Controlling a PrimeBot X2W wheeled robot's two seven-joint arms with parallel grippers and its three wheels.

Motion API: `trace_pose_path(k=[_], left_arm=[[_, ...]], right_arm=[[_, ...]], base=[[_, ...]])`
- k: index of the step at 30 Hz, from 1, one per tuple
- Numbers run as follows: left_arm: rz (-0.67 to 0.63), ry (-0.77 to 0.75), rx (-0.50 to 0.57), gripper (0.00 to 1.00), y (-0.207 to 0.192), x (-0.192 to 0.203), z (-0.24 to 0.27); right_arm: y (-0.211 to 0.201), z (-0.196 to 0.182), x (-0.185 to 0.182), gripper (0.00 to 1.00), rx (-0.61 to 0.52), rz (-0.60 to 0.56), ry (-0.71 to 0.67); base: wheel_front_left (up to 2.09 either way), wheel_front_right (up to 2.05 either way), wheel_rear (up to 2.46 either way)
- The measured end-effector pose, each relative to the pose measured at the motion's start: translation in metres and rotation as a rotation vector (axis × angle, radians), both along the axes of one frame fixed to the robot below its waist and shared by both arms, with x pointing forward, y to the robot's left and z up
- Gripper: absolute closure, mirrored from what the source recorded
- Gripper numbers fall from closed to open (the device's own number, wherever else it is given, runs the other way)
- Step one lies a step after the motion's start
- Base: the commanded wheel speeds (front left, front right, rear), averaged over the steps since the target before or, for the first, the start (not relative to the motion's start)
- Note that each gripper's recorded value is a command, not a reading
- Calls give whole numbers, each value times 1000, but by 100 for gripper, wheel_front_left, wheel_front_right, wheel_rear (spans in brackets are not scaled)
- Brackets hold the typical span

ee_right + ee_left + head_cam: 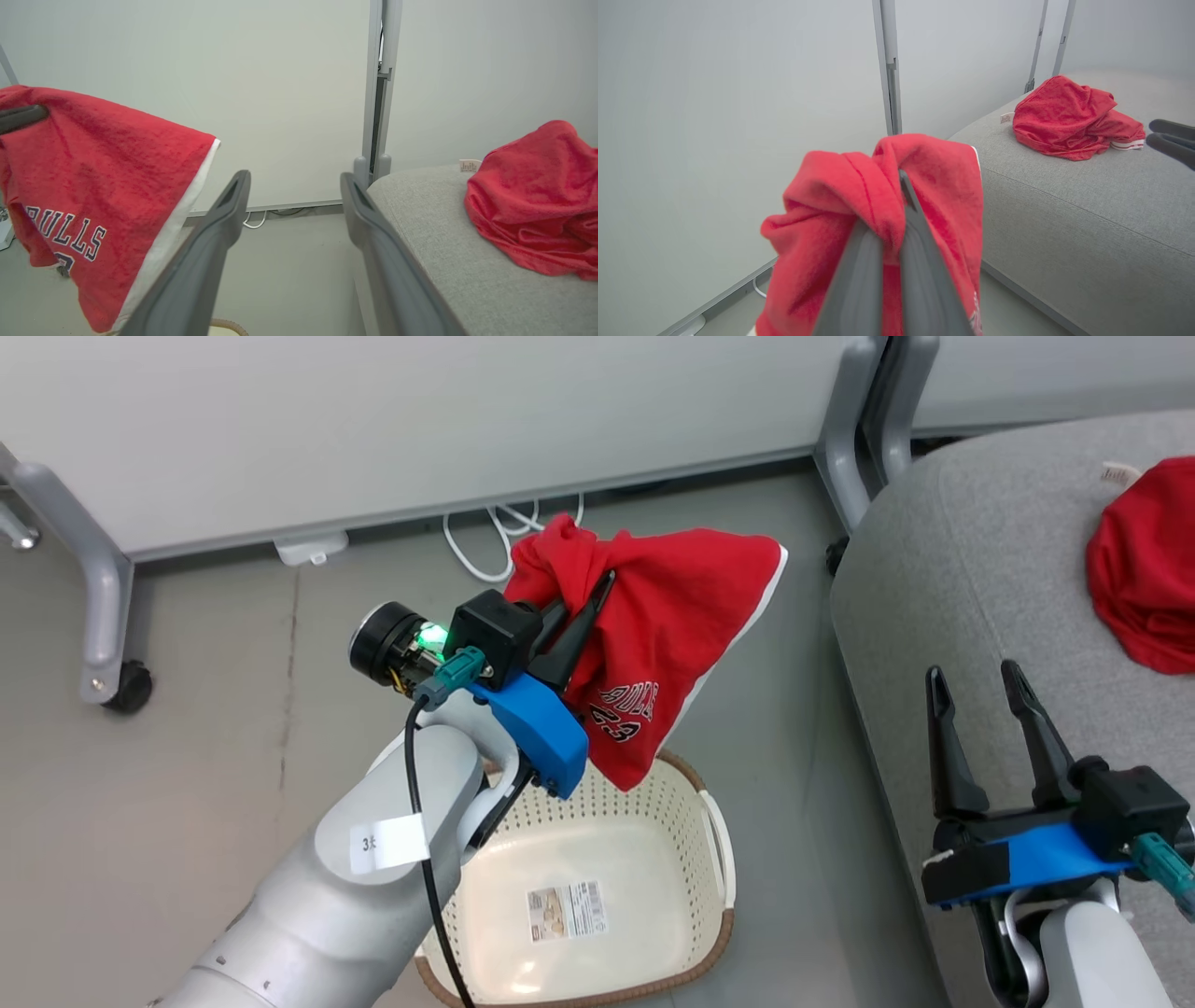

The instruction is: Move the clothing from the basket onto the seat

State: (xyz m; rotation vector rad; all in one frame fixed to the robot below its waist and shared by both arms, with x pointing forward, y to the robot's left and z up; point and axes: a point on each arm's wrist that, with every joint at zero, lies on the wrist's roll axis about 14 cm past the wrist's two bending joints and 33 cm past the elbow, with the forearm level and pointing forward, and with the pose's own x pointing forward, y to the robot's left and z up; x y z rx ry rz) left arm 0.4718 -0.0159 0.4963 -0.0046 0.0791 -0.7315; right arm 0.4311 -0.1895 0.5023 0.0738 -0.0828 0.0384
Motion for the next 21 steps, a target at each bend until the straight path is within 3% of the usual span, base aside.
trace_pose_path(k=[9, 21], left_arm=[[-4, -110, -5, 100, 4, -16, 42], [8, -129, -4, 100, 11, -23, 50]], right_arm=[[1, 14, -18, 0, 16, -1, -31], [13, 19, -22, 0, 26, 31, -45]], base=[[0, 0, 0], [0, 0, 0]])
